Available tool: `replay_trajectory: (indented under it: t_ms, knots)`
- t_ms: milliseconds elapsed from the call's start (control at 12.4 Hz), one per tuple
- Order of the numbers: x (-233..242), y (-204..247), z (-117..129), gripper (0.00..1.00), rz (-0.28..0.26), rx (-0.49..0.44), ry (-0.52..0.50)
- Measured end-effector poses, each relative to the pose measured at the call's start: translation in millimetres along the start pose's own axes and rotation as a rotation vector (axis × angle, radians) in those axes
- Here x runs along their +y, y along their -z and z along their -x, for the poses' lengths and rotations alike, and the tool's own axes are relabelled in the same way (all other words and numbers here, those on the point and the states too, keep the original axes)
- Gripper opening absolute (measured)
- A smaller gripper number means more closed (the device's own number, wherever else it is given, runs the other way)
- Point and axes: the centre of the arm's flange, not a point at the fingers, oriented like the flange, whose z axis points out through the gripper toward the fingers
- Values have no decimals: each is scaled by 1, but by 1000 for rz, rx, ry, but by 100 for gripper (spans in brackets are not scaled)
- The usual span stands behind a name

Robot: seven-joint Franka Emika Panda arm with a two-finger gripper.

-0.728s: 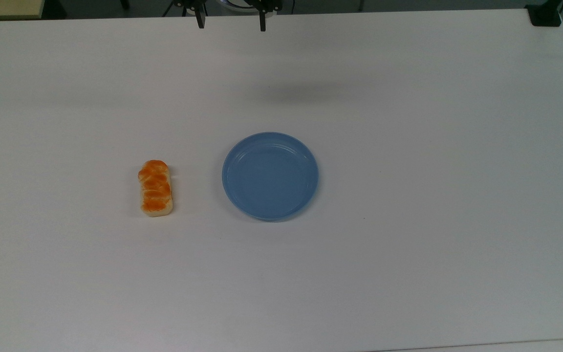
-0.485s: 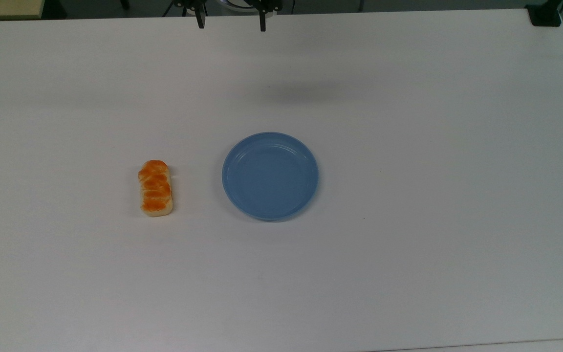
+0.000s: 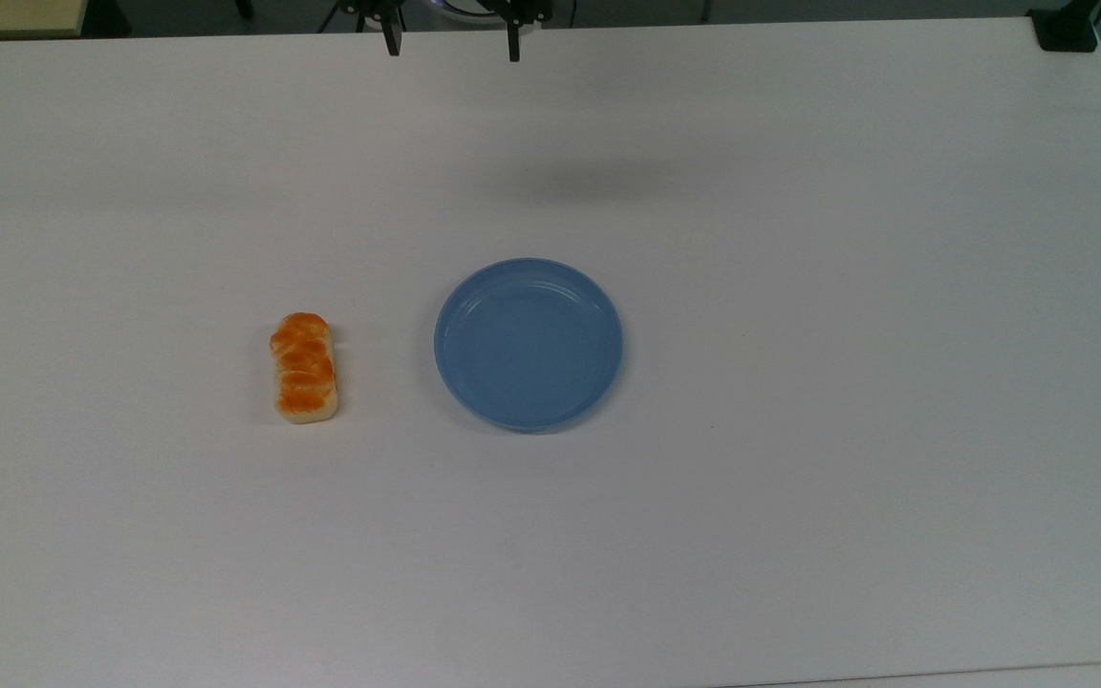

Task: Put the bread on a plate

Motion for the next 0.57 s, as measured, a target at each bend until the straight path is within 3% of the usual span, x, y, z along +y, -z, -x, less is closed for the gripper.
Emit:
replay_trajectory:
  t_ms: [566]
  knots:
    - [0,-2,0,100,0,-3,10]
